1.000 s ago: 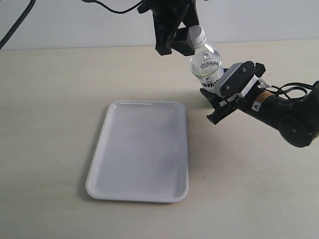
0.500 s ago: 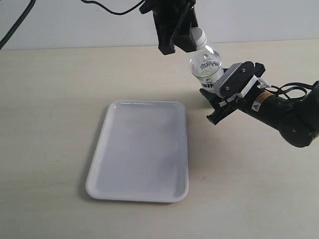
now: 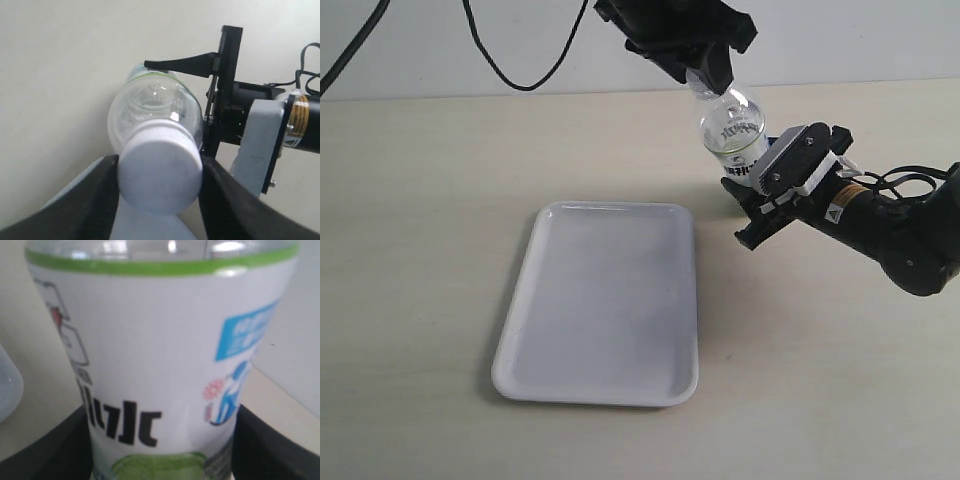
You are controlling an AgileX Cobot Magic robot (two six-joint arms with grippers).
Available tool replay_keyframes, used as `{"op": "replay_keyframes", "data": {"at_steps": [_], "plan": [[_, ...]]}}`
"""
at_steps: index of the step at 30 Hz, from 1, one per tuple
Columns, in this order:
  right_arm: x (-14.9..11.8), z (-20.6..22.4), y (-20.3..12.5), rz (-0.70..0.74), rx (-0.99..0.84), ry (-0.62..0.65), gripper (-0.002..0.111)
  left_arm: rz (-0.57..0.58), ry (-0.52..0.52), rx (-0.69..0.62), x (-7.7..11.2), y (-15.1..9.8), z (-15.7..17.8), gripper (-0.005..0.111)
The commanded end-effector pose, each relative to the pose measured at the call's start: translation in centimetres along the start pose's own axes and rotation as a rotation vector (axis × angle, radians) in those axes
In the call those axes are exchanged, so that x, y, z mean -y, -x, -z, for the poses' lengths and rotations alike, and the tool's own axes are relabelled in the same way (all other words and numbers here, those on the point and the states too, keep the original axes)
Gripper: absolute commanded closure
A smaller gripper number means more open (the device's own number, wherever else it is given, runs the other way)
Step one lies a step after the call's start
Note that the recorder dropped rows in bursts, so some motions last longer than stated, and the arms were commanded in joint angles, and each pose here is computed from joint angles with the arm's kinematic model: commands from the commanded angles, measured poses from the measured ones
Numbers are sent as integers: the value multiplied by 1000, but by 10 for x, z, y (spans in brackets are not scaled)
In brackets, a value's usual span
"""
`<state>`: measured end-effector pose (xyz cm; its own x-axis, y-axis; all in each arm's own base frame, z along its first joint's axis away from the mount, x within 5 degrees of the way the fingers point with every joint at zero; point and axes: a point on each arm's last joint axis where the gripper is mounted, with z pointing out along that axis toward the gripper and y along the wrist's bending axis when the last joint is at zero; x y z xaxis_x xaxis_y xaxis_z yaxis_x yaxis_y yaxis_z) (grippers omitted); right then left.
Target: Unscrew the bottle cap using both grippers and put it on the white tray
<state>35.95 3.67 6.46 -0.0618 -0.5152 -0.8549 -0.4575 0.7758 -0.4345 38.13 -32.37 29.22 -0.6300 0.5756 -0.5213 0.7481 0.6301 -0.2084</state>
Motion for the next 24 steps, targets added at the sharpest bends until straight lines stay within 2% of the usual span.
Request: {"op": "replay_keyframes", "data": {"at_steps": [1, 13, 16, 20, 24], "plan": [[0, 0, -1, -2, -19, 8, 108, 67, -14, 24, 4, 3, 9, 107], [0, 0, -2, -3, -20, 6, 108, 59, 4, 88, 8, 9, 31, 107], [0, 0, -2, -3, -21, 7, 108, -31, 37, 84, 7, 9, 37, 107], [0, 0, -2, -3, -22, 7, 108, -221, 157, 38, 1, 5, 62, 107], [0, 0, -1, -51, -19, 6, 108, -273, 212, 87, -6, 6, 98, 107]]}}
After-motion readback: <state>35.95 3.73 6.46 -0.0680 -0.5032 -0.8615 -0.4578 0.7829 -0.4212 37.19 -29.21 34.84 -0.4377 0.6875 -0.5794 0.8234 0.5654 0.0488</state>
